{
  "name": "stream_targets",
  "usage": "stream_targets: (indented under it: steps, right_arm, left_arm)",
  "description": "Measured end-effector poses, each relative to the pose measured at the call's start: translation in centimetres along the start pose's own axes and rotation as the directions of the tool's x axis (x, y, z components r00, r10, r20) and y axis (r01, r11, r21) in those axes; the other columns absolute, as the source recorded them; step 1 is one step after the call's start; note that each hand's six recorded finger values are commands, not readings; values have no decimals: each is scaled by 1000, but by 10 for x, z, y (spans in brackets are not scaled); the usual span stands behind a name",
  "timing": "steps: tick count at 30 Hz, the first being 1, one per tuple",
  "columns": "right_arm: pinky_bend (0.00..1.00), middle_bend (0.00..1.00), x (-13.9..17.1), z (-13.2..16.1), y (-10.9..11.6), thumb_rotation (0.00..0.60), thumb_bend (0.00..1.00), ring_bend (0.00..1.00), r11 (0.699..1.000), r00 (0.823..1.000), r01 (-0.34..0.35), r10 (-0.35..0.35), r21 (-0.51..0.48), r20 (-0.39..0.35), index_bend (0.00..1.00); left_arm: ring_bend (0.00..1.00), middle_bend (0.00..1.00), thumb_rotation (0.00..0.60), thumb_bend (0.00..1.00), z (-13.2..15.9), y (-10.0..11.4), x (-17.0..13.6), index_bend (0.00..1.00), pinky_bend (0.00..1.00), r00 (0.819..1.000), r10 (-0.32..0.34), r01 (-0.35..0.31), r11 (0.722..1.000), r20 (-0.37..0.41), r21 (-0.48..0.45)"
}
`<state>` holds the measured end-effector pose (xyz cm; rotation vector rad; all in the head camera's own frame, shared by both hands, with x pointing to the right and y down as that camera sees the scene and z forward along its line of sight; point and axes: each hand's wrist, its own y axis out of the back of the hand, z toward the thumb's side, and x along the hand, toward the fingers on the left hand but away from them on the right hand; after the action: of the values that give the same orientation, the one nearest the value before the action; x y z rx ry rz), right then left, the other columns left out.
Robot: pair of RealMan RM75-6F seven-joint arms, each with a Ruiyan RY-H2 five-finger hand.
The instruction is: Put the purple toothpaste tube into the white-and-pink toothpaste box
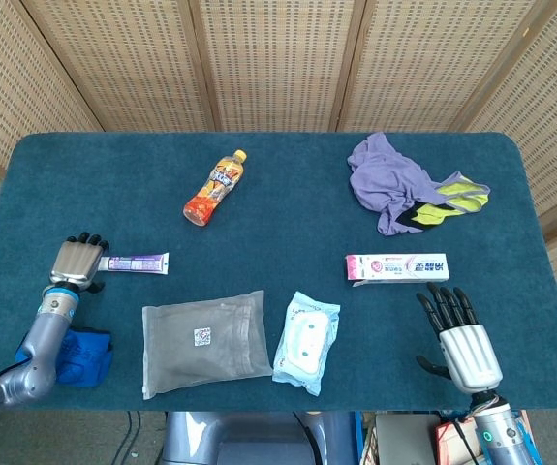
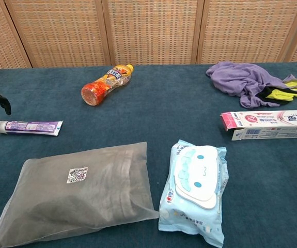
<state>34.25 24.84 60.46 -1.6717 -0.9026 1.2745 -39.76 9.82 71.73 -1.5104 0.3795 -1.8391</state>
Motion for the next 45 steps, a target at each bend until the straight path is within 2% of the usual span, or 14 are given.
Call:
stream_targets:
  steps: [18, 24, 29, 35, 41, 45]
  right_arm:
    - [0, 0, 0, -2, 2, 600, 151, 0, 1000, 1000, 10, -10, -9, 1, 0]
    - [0, 0, 0, -3, 3, 600, 152, 0, 1000, 1000, 17, -17, -13, 5, 0]
    - [0, 0, 1, -4, 5, 600, 151, 0, 1000, 1000, 25, -25, -17, 6, 0]
    - [0, 0, 1, -3, 6, 600, 151, 0, 999, 1000, 29, -29, -20, 3, 0]
    - [0, 0, 1, -4, 5, 600, 151, 0, 999, 1000, 28, -27, -20, 5, 0]
    - [0, 0, 1, -4, 6, 600, 151, 0, 999, 1000, 26, -26, -25, 6, 0]
  left_arm:
    - [200, 275, 600, 272, 24, -2, 22, 387, 268, 1000, 7, -7, 1000, -4, -6]
    - [295, 380, 600, 271, 33, -2, 25, 511, 336, 1000, 18, -18, 1000, 7, -6]
    - [446, 568, 600, 300, 38, -3, 27, 720, 445, 999, 38, -37, 999, 12, -15]
    - [529, 662, 600, 351, 42, 2, 27, 830, 509, 994, 108, -108, 994, 22, -32]
    - [541, 672, 600, 360, 42, 11, 25, 845, 515, 984, 177, -175, 984, 36, -37]
    - [544, 672, 600, 362, 41, 23, 20, 850, 516, 971, 233, -232, 972, 58, -25]
